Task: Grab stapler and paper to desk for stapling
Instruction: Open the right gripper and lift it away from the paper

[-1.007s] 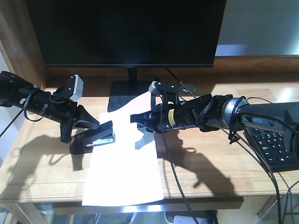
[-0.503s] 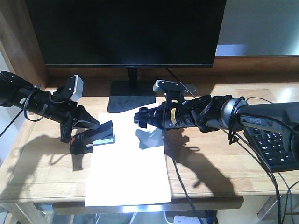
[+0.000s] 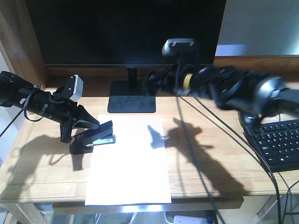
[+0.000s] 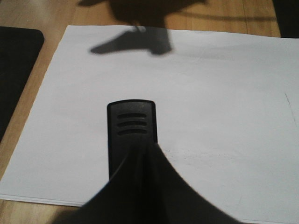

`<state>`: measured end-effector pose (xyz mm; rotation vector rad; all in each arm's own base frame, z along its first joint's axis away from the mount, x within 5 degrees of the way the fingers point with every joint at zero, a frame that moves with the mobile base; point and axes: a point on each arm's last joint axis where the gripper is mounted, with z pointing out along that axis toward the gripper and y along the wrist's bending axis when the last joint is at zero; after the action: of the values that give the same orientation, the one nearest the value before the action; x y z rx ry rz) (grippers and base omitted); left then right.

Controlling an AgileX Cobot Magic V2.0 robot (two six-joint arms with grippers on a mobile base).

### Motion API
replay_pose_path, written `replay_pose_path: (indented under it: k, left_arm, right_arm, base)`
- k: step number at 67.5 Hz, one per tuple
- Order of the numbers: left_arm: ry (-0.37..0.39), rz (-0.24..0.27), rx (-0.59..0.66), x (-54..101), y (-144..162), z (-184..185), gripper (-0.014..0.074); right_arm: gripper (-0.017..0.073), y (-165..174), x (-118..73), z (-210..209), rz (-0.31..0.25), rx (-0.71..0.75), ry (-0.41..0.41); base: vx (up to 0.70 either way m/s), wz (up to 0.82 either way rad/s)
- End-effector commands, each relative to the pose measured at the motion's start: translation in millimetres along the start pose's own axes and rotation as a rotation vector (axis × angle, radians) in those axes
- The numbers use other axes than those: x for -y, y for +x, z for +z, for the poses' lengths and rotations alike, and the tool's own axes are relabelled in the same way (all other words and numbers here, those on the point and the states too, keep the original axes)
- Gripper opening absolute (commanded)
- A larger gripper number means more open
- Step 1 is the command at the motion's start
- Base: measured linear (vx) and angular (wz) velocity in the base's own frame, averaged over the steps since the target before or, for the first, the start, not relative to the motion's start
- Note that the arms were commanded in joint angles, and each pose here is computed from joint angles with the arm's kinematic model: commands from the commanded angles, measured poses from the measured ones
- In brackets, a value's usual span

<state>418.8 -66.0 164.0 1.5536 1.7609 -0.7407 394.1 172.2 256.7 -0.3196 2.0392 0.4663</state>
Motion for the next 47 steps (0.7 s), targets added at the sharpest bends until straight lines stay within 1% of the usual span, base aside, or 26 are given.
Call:
replay_pose_path:
  k: [1,5,11,18,24,29,37,41,47]
  left_arm:
    - [-0.042,0.037,0.072,-0.4,-31,-18,-0.0008]
    - [-0.042,0.037,0.072,-0.4,-31,-18,-0.0008]
    - [-0.042,0.037,0.072,-0.4,-31,-18,-0.0008]
    - [-0.042,0.037,0.072,-0.4,-31,-18,-0.0008]
    - [-0.042,0.037,0.072,-0.4,-31,-18,-0.0008]
    - [-0.042,0.037,0.072,-0.4,-31,-18,-0.0008]
    - [-0.042,0.037,0.072,-0.4,-31,-18,-0.0008]
    - [-0.042,0.037,0.072,-0.4,-31,-18,-0.0008]
    - [-0.042,0.037,0.072,-0.4,-31,-18,-0.0008]
  right_arm:
    - [0.0614,-46,6.8,-43,-0.052,0.148,0.035]
    - [0.0606,-54,13.2,-62,-0.047,0.181,0.047]
    - [0.0599,-57,23.2,-86,-0.053,0.206,0.082]
    - [0.0594,-47,37.1,-115,-0.064,0.209,0.139]
    - [0.0594,-37,43.9,-140,-0.078,0.216,0.180]
    - [0.0594,-29,45.9,-161,-0.100,0.227,0.213]
    - [0.0594,-18,42.5,-195,-0.157,0.265,0.276]
    - [0.0594,-11,39.8,-211,-0.166,0.286,0.302]
    - [0.0594,1,34.1,-234,-0.171,0.321,0.320]
  base:
    - [0.00,0.00]
    - [0.00,0.00]
    - [0.00,0.00]
    - [0.00,0.00]
    - [0.00,0.00]
    - [0.00,0.00]
    - [0.00,0.00]
    - [0.00,0.00]
    - [0.00,0.00]
